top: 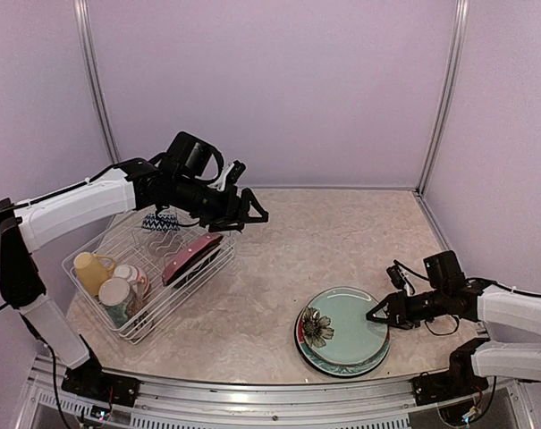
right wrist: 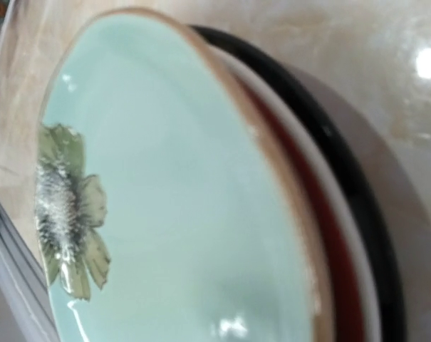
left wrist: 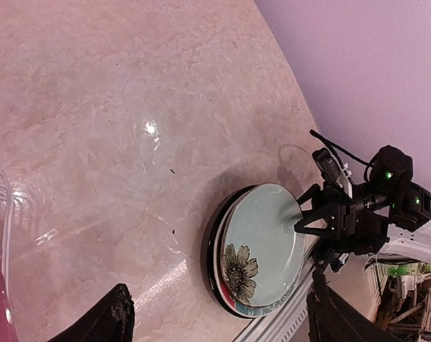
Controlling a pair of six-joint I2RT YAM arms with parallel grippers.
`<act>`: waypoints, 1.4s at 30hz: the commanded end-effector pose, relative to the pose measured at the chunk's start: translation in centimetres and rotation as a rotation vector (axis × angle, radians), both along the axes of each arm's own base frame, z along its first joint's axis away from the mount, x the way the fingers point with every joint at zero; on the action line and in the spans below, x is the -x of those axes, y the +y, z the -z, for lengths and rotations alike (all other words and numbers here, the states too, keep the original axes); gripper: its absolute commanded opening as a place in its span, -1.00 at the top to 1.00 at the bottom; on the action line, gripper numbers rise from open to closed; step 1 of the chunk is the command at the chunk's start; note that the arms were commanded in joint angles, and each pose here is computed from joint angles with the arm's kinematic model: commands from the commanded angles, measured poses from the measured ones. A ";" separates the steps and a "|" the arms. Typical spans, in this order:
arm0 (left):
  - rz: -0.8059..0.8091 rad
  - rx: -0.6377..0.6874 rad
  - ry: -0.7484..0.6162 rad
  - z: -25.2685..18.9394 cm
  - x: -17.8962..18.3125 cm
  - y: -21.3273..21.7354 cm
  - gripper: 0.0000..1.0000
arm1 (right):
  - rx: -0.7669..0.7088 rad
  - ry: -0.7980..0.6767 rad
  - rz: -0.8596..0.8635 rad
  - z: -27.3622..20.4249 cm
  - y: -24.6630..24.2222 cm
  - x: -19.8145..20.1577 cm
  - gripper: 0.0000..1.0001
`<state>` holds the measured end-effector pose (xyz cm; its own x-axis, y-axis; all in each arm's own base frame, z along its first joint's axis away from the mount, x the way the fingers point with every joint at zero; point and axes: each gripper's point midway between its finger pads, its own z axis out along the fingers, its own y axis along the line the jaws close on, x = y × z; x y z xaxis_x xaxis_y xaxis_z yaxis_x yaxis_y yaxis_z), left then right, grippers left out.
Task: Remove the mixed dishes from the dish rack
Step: Place the plate with another plate, then grab the plate from the dish rack.
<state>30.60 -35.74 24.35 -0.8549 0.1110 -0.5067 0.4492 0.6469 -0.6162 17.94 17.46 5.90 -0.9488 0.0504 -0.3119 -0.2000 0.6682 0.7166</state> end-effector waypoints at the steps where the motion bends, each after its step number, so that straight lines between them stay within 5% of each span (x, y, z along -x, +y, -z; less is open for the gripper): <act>1: -0.064 -0.084 -0.076 -0.8 -0.6 3.1 -0.60 | 0.036 -0.049 0.052 -1.2 -0.8 -1.1 -0.12; 11: -0.189 -0.178 -0.089 -0.9 -1.1 8.4 -0.77 | 0.134 -0.144 0.187 -3.2 -2.8 -3.7 -0.61; 23: -0.232 -0.481 -0.023 3.7 -0.2 12.0 -0.90 | 0.122 -0.214 0.191 -4.7 -2.2 -5.8 -0.72; 31: -0.242 -0.741 -0.103 4.9 -0.6 13.2 -0.75 | 0.086 -0.209 0.179 -4.5 -1.6 -5.9 -0.72; 42: -0.262 -1.006 -0.162 6.2 -2.0 14.8 -0.29 | 0.056 -0.209 0.184 -4.1 -1.4 -5.7 -0.72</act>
